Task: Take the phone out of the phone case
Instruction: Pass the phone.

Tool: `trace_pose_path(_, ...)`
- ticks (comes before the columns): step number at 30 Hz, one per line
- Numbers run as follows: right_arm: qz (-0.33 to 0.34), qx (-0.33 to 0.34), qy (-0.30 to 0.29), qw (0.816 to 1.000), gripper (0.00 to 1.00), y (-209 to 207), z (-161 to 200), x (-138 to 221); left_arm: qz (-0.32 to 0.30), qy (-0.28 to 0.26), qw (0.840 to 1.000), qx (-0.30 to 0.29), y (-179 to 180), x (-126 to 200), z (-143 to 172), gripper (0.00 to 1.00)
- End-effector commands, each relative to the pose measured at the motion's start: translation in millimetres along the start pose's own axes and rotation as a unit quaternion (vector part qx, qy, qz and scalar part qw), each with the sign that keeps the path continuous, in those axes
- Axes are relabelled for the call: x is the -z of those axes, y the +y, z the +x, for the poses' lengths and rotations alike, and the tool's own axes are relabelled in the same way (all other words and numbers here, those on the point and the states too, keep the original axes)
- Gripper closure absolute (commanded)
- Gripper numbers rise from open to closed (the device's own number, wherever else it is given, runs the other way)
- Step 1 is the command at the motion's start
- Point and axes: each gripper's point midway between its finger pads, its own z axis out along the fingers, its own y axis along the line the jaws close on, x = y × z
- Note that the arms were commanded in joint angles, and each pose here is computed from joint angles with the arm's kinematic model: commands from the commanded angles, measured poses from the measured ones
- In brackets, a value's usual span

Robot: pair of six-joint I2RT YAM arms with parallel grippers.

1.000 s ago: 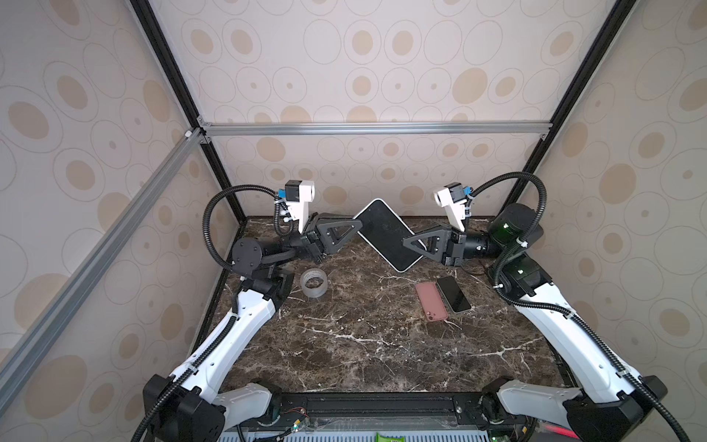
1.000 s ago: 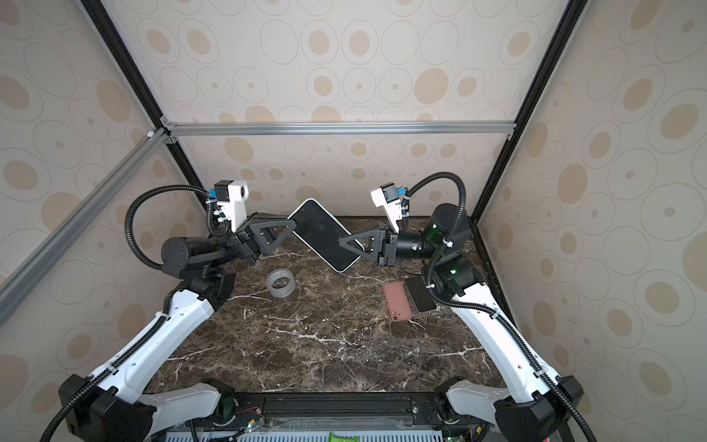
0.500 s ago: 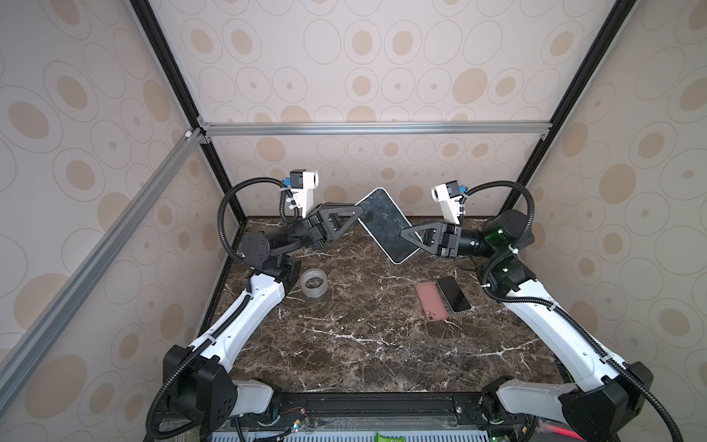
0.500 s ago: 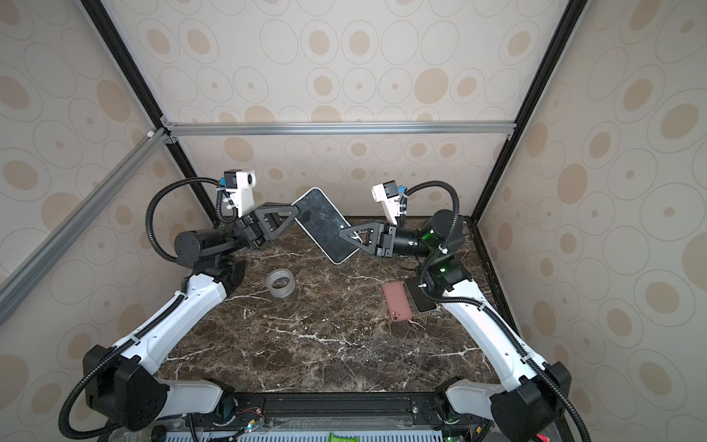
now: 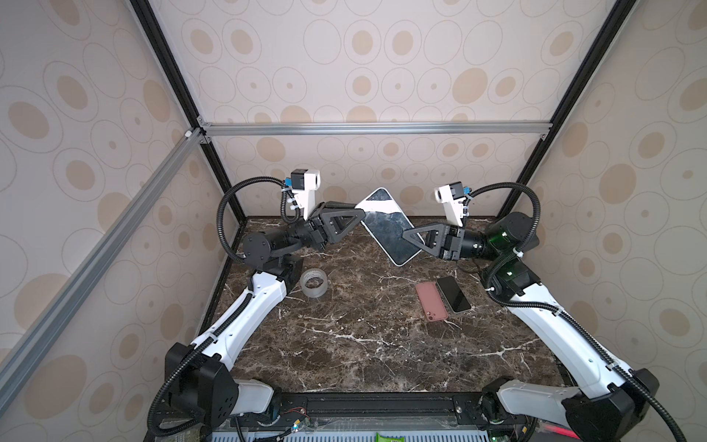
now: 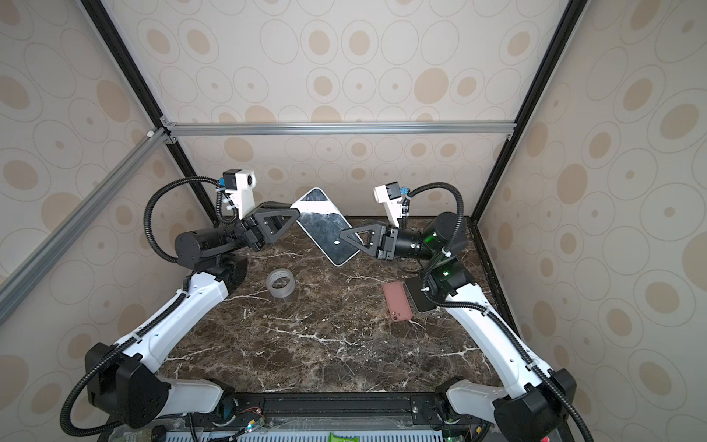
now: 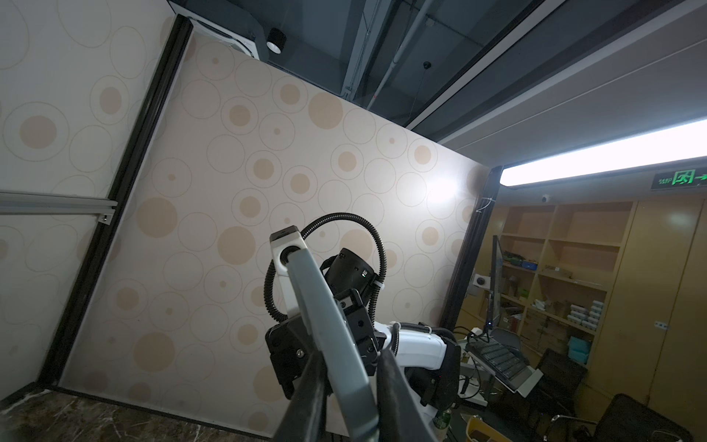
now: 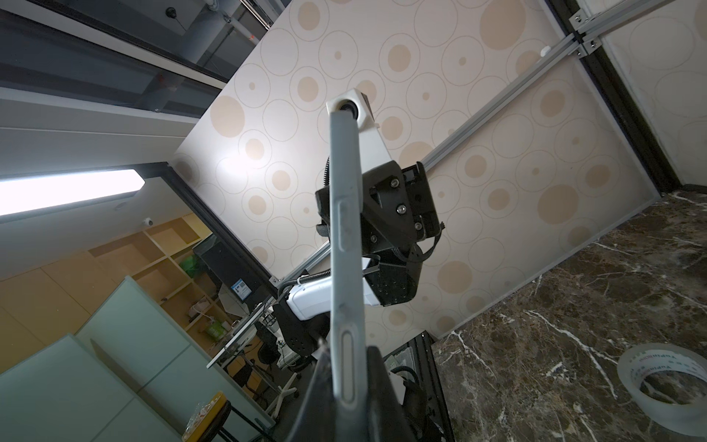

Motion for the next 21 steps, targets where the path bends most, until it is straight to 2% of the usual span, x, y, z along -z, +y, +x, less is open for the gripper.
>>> trace_pose_path(1, 0.104, -0.054, -0.042, 0.992, 1.00, -50.7, -4.5, 13.6, 0.089, 0.032, 0.985, -0.143, -85.2, -10.6, -6.6, 0.75)
trace_pose_path(3, 0.108, -0.043, -0.048, 0.992, 1.00, -45.8, -6.7, 20.6, 0.083, 0.030, 0.985, -0.147, -85.0, -10.7, -7.5, 0.70)
trace_pose_path(13, 0.111, -0.034, -0.057, 0.992, 1.00, -40.5, -7.5, 33.3, 0.078, 0.026, 0.986, -0.145, -82.1, -10.6, -8.6, 0.69)
trace_pose_path(18, 0.110, -0.037, -0.055, 0.992, 1.00, -42.6, -7.7, 32.6, 0.080, 0.026, 0.986, -0.143, -81.8, -10.6, -8.2, 0.71)
trace_pose_path(21, 0.112, -0.041, -0.055, 0.991, 1.00, -46.3, -6.9, 33.4, 0.084, 0.026, 0.986, -0.144, -84.5, -10.1, -8.2, 0.77)
